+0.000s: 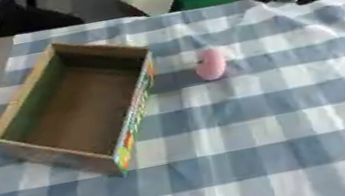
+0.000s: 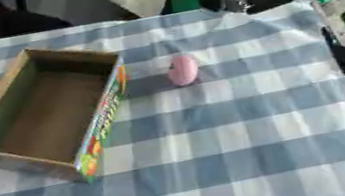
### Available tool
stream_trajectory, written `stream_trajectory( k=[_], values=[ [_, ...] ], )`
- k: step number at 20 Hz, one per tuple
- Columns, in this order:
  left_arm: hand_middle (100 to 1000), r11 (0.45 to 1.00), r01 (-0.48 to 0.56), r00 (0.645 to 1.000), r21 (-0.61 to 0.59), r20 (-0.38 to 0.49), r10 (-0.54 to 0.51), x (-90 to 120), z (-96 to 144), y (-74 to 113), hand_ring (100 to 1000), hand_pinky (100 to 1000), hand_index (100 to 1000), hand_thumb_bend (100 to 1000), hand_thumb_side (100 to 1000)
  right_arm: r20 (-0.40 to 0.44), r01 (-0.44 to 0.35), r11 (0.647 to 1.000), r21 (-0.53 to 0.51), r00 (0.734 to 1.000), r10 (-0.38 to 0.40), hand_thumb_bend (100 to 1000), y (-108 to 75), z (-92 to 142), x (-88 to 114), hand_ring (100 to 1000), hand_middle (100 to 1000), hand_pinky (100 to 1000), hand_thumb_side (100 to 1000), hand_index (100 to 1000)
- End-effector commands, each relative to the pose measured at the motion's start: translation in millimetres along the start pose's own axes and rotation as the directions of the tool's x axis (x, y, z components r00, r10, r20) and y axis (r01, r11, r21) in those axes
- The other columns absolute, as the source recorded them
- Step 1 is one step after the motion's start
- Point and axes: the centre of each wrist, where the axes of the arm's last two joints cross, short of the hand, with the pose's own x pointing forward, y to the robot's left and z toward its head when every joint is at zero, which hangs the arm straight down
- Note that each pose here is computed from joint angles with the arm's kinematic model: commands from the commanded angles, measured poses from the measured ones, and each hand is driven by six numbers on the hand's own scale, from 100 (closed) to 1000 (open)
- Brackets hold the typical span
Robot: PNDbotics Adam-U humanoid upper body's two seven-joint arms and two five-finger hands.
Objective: Pick up objects on the table and place them in the box.
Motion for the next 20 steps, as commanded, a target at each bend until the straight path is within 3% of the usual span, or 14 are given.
stream_trajectory(
  k=[1, 6, 12, 15, 20],
  values=[
    [649, 1.000, 0.006, 1.000, -0.031, 0.024, -0.005, 7, -6, -0.6, 387, 499, 762, 185, 571, 0.009, -0.061, 0.994, 0.087, 0.998, 0.061, 427, -2.8, -9, -5, 840, 838, 812, 993, 1000],
    [649, 0.999, 0.002, 1.000, -0.035, 0.019, -0.002, 6, -6, -0.8, 387, 500, 762, 185, 569, 0.003, -0.087, 0.983, 0.160, 0.996, 0.087, 532, 10.0, -25, -10, 848, 841, 814, 905, 997],
    [650, 0.999, 0.000, 1.000, -0.035, 0.016, 0.001, 6, -5, -1.0, 387, 501, 761, 185, 567, -0.023, -0.111, 0.963, 0.247, 0.992, 0.121, 807, 27.0, -29, -17, 854, 820, 822, 643, 1000],
    [650, 0.999, -0.002, 1.000, -0.037, 0.015, 0.003, 6, -5, -1.4, 387, 501, 761, 185, 567, -0.038, -0.099, 0.952, 0.290, 0.993, 0.114, 832, 34.7, -31, -21, 853, 810, 827, 549, 1000],
    [651, 0.999, -0.005, 1.000, -0.039, 0.013, 0.005, 6, -5, -1.7, 387, 501, 760, 186, 568, -0.086, -0.063, 0.928, 0.367, 0.991, 0.102, 837, 44.1, -39, -22, 855, 817, 821, 513, 1000]
  ],
)
